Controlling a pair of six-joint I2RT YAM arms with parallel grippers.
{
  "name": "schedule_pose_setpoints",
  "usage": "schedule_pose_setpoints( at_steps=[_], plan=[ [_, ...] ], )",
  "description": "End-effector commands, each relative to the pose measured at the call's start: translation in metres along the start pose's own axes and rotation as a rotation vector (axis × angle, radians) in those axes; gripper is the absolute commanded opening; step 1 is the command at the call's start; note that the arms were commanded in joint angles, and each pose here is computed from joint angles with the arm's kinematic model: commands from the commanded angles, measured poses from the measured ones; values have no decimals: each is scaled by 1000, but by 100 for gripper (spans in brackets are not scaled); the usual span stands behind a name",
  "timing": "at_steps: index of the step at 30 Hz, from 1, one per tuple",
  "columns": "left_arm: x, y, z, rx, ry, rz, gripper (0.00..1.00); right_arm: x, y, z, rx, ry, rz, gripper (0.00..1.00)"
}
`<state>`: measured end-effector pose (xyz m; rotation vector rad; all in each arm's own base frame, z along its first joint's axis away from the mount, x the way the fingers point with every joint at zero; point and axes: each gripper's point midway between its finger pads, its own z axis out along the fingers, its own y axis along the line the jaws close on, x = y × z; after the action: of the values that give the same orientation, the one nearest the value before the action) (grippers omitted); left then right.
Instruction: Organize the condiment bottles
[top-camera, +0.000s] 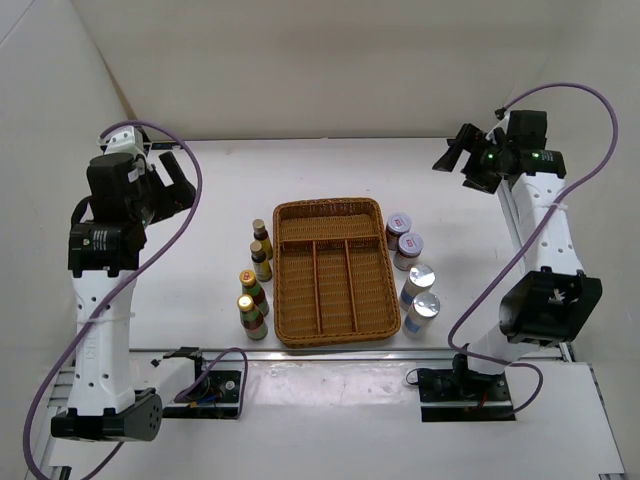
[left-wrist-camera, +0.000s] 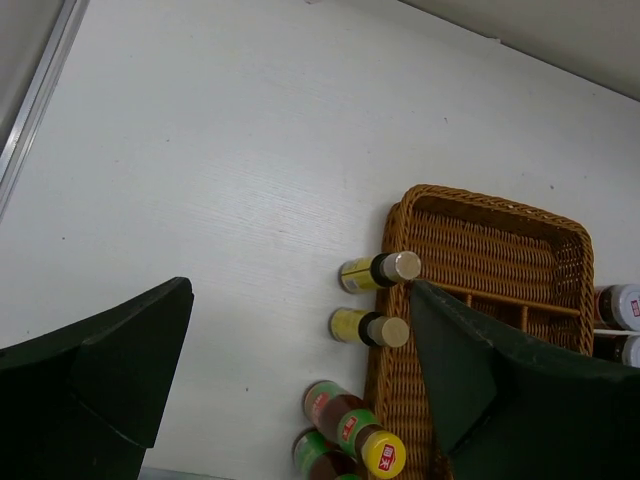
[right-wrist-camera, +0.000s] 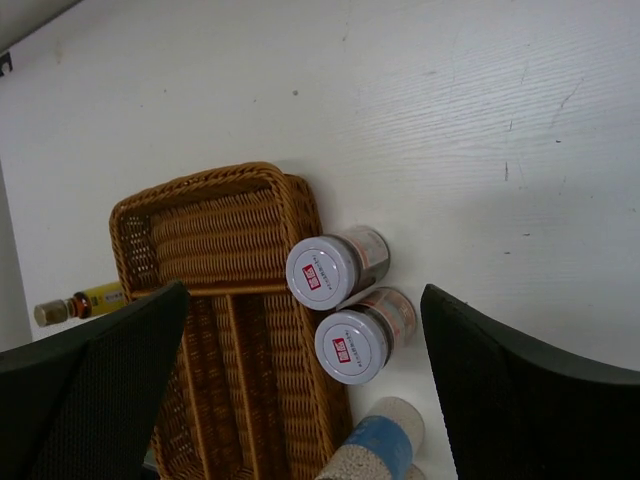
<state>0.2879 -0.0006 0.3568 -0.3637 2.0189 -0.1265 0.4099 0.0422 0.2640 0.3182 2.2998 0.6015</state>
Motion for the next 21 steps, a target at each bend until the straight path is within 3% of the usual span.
schedule_pose_setpoints(
  at_steps=[1,7,8,10,11,14,17,21],
  plan=[
    [7,1,-4,10,16,24,100,8,20,-6,-8,0,-97,100],
    [32,38,-1,-206,36,-103,100,14,45,-7,25,6,-253,100],
    [31,40,-1,-216,32,-102,100,11,45,-6,32,-9,-219,100],
    [32,39,-1,-206,37,-92,100,12,4,0,243,-32,-28,100],
    [32,39,-1,-206,37,-92,100,19,2,4,228,1,28,100],
    [35,37,-2,-195,41,-103,100,22,21,14,20,99,3,100],
    [43,36,-1,-182,62,-102,100,26,33,25,15,163,-17,100],
    [59,42,0,-203,83,-131,100,56,25,49,183,287,-101,100]
  ],
)
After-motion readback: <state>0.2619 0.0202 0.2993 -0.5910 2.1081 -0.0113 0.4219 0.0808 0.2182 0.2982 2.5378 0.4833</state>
